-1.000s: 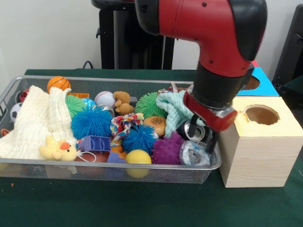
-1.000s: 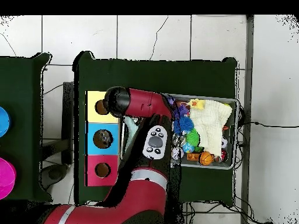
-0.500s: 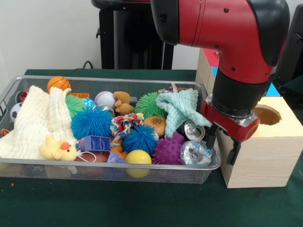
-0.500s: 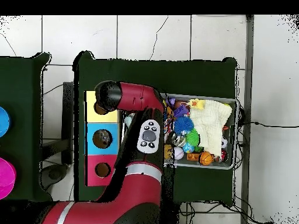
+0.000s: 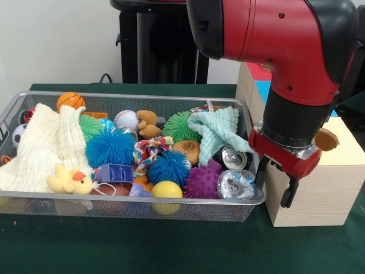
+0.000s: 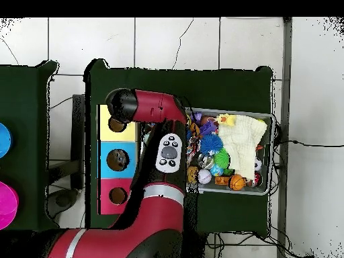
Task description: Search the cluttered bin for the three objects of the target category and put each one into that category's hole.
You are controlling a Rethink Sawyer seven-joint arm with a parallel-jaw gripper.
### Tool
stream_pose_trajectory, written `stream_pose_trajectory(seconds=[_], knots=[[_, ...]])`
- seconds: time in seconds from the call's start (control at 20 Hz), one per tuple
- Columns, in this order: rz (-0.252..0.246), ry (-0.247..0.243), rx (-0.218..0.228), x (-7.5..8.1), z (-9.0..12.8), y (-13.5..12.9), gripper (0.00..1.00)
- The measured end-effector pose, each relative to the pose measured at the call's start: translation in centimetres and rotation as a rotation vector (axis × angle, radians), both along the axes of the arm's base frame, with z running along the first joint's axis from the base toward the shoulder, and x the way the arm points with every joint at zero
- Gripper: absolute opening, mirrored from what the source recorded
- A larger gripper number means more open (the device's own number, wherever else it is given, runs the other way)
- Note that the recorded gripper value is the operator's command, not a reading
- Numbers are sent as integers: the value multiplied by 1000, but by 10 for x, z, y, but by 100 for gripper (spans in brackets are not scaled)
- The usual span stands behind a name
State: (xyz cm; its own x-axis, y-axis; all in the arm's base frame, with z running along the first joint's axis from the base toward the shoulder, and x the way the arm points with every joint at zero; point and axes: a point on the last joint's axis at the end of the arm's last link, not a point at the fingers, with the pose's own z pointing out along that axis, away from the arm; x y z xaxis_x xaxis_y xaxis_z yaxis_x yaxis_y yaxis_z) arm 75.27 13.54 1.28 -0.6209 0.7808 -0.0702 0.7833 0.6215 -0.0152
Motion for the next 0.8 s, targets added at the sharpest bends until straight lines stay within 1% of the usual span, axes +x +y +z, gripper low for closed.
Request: stream_pose_trajectory(seconds=[0.3,0.55,0.65,0.7,0.8], knots=[[5,-3,-7,-1,6,1,100],[41,-16,-57,-7,23,7,100],[62,-23,-85,-9,31,11,100],[79,-29,-106,-10,36,15,100],[96,-34,-128,-13,41,19,100]])
